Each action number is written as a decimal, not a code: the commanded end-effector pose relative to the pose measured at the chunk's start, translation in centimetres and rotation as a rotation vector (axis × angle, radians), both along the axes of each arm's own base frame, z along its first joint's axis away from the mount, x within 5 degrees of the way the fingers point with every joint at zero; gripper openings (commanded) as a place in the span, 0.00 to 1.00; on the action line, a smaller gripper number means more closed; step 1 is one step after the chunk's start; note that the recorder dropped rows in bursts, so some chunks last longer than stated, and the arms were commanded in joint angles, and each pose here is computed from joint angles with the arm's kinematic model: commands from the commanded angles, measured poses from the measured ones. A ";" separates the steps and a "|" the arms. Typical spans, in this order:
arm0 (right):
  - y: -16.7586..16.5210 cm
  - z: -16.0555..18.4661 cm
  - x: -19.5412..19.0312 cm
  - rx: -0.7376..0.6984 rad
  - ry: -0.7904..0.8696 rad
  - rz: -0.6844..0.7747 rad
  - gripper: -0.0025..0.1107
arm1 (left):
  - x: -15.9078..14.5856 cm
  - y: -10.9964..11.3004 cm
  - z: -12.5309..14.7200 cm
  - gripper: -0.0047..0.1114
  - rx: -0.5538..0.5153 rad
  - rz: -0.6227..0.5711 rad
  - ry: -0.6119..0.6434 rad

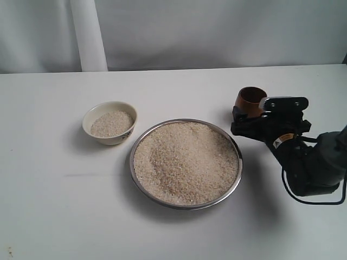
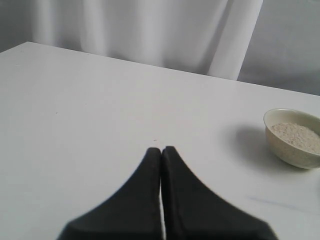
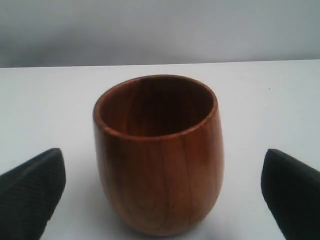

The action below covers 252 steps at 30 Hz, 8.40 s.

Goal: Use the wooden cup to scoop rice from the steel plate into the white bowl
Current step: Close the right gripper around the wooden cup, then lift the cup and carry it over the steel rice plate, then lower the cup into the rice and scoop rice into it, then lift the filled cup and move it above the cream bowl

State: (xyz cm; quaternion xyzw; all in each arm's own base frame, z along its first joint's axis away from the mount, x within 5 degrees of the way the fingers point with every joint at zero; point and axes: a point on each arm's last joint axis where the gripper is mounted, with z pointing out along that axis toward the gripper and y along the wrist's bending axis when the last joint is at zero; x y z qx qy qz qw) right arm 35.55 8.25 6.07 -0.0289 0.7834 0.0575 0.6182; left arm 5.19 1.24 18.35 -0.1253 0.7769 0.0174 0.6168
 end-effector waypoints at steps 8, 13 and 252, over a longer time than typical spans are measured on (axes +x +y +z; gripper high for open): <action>0.2 -1.6 1.5 0.007 -0.027 -0.023 0.88 | 0.1 0.0 0.0 0.04 -0.006 -0.002 0.001; 0.0 -1.3 1.7 0.018 -0.076 -0.049 0.88 | 0.1 0.0 0.0 0.04 -0.006 -0.002 0.001; 11.4 14.6 -5.6 -0.551 0.350 0.688 0.02 | 0.1 0.0 0.0 0.04 -0.006 -0.002 0.001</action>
